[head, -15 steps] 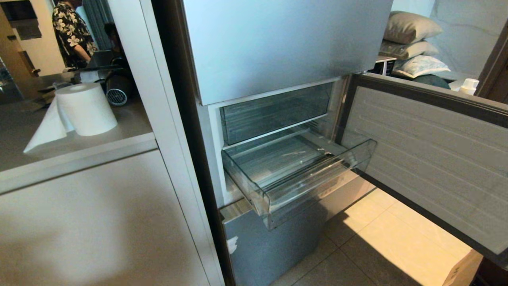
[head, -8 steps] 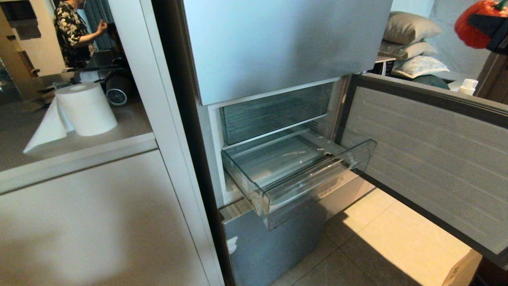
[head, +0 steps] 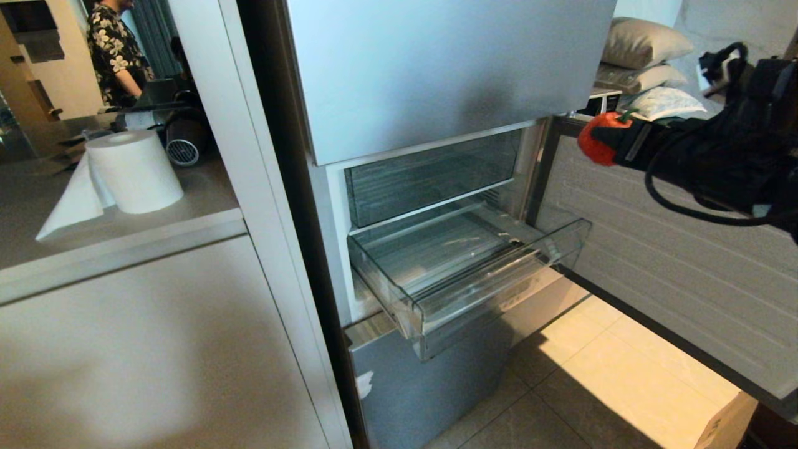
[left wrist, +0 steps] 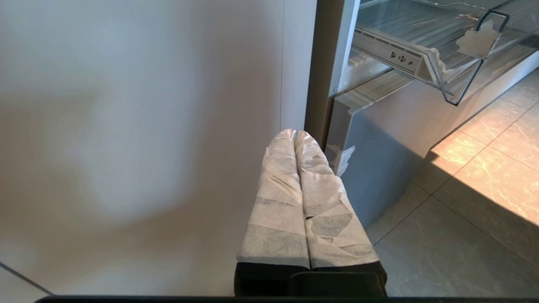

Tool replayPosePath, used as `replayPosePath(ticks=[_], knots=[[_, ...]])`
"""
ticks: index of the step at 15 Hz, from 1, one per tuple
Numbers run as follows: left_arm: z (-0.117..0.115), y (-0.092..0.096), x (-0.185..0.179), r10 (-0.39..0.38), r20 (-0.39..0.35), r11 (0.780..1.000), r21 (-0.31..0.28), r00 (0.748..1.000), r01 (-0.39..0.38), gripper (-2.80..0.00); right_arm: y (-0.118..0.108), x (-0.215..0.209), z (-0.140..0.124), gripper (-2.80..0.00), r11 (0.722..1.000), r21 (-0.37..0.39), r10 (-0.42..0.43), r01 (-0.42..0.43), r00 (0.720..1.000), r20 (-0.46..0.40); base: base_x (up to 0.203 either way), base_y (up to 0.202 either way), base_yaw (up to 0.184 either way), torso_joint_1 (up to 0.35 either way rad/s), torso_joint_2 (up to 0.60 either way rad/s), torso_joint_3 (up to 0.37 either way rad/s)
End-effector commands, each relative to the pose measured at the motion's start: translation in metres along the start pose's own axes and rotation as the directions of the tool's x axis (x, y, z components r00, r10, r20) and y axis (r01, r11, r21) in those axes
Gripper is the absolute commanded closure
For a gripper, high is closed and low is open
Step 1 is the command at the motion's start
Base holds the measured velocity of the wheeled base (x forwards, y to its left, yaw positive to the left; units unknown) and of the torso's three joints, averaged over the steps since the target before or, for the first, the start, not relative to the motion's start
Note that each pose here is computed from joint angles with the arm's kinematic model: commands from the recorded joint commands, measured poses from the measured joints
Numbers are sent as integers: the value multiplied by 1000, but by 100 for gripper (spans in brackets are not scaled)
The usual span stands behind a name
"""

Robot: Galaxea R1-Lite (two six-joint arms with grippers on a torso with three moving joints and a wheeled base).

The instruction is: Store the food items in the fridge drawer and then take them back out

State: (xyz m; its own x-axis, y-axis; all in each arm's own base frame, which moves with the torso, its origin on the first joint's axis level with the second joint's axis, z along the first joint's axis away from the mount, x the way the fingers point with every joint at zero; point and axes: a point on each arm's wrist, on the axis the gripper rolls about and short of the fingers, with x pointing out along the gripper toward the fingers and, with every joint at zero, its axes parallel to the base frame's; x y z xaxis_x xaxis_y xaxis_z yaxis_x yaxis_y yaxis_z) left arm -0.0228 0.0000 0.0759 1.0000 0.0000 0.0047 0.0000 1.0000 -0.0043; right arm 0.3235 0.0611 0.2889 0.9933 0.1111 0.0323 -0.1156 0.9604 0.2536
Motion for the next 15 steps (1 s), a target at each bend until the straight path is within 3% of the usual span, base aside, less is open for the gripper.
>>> replayPosePath(ticks=[1,7,15], knots=[[0,0,0,0,-2,1000,0,1000,0,0,-5,31,-43,0,1000,-3,-19,19,994,-107,0,0,0,0,0,0],[0,0,0,0,-2,1000,1,1000,0,0,-14,74,-95,0,999,-4,-43,43,976,-214,0,0,0,0,0,0],[0,0,0,0,-2,1000,0,1000,0,0,-14,127,-121,0,999,-1,-33,33,981,-189,0,0,0,0,0,0]])
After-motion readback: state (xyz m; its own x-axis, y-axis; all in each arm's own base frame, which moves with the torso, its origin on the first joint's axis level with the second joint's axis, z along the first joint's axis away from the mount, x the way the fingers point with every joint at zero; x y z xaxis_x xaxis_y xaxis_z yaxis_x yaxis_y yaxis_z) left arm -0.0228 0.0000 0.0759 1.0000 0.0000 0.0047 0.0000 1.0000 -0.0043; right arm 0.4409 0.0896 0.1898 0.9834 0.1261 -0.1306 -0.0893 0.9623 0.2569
